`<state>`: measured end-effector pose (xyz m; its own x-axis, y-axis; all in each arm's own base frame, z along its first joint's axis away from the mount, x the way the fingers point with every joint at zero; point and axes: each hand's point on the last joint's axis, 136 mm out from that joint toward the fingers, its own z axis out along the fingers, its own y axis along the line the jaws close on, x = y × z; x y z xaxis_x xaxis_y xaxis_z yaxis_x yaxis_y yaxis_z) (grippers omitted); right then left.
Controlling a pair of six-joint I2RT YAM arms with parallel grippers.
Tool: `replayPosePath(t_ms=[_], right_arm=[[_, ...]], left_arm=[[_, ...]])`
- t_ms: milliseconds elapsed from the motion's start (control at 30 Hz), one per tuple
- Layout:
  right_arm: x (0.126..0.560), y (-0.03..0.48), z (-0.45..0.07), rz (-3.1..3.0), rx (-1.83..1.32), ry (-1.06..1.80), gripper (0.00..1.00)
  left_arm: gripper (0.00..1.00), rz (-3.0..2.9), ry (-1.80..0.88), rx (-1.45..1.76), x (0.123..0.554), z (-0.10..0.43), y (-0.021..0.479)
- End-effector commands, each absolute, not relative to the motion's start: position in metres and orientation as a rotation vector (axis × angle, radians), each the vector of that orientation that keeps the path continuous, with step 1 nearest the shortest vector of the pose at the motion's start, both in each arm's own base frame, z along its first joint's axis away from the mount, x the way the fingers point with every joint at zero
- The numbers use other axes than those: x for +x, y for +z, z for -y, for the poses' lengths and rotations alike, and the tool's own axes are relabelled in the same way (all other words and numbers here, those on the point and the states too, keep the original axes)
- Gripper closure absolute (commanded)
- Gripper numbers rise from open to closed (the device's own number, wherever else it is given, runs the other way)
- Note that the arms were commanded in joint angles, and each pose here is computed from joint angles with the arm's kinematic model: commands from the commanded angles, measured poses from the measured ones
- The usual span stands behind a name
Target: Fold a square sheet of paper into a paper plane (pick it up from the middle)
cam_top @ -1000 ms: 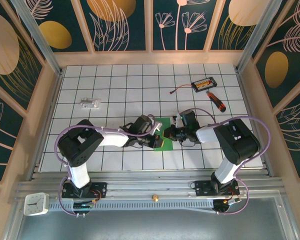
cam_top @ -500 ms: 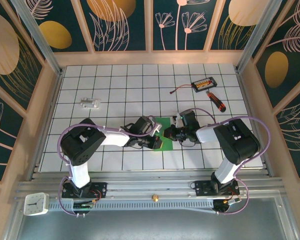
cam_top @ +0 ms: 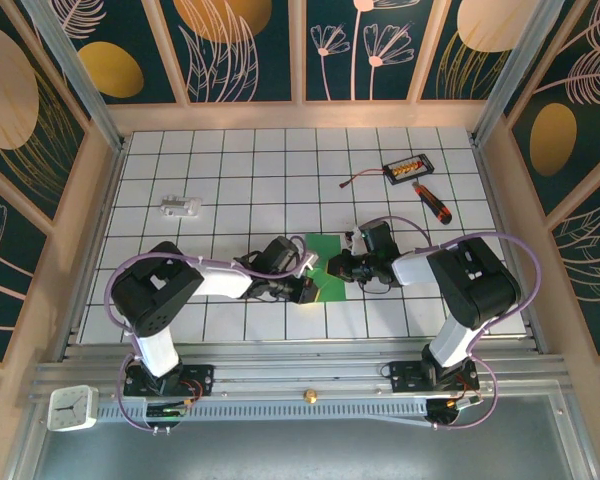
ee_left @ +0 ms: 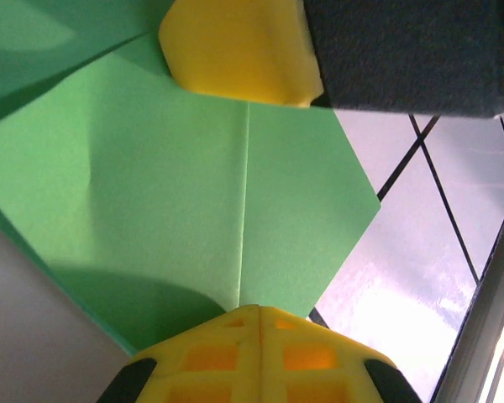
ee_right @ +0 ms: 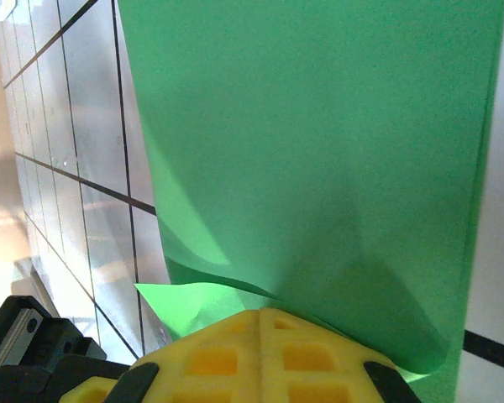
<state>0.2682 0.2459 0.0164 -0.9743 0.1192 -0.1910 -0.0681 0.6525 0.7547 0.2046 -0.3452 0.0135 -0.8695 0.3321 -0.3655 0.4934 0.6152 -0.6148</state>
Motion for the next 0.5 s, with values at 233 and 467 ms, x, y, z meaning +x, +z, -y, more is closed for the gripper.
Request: replayPosePath(t_ms=[233,467], right_arm=[[0.246,-0.035,-0.214,-2.84,0.153,1.003,1.0],[0.246,-0.034,-0.214,-2.838,0.149,1.007,1.0]], left_arm=[[1.0,-2.908,-0.915,0.709,0.156,0.289,-0.022],[1.0,-2.656,-1.168,0.61,0.185,0.323,0.043]])
